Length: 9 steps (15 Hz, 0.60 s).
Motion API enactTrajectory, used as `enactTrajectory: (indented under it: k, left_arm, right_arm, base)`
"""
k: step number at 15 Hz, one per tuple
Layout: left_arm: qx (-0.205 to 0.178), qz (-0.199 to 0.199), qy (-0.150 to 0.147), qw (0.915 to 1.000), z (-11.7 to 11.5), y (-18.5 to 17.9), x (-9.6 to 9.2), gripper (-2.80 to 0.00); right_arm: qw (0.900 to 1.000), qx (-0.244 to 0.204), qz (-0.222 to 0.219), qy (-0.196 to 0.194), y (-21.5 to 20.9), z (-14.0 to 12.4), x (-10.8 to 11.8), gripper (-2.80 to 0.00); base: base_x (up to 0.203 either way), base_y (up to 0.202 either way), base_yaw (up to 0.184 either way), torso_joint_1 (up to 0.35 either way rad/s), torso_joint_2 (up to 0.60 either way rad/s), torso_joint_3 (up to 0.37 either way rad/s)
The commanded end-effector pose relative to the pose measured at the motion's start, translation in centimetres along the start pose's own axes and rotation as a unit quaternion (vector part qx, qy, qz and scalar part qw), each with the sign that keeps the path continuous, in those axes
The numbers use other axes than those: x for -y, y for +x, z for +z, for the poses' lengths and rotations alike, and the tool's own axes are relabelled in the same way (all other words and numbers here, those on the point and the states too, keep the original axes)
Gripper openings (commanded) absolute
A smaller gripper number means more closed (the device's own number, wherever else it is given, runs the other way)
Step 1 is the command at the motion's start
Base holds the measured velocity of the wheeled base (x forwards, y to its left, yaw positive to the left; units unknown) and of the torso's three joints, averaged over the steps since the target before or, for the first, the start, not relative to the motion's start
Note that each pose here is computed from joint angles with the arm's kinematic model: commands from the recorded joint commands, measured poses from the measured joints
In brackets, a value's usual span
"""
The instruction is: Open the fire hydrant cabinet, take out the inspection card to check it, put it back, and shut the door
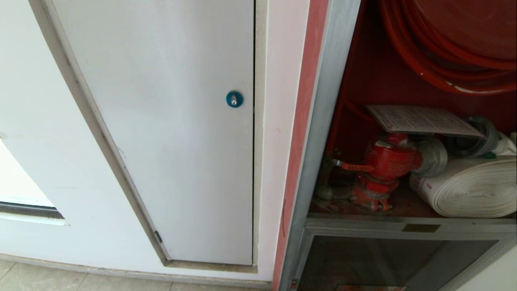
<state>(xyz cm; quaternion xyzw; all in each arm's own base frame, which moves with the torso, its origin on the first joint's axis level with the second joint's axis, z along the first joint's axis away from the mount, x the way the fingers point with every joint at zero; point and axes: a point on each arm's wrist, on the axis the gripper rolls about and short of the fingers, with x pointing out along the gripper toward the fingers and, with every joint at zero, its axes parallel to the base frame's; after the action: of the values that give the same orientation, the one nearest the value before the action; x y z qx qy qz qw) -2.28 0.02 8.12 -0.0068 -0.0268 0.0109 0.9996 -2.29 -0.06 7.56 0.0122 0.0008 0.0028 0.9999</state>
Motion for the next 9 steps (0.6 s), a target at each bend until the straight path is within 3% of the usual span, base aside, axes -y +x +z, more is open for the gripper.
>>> enactTrajectory:
  k: [1,9]
  left_arm:
    - [-0.008,0.001,0.000,1.0000,-0.50,0.12,-0.01,-2.80]
    - [-0.009,0.001,0.000,1.0000,-0.51,0.12,-0.01,-2.80]
  right_arm:
    - [1.000,-0.001,0.000,0.001,0.01,0.00,0.00,-2.80]
    - [1.000,-0.001,0.000,0.002,0.01,0.00,0.00,-2.80]
  base:
    - [0.000,0.000,0.000,0.000,0.00,0.000]
    - [0.000,0.000,0.000,0.000,0.00,0.000]
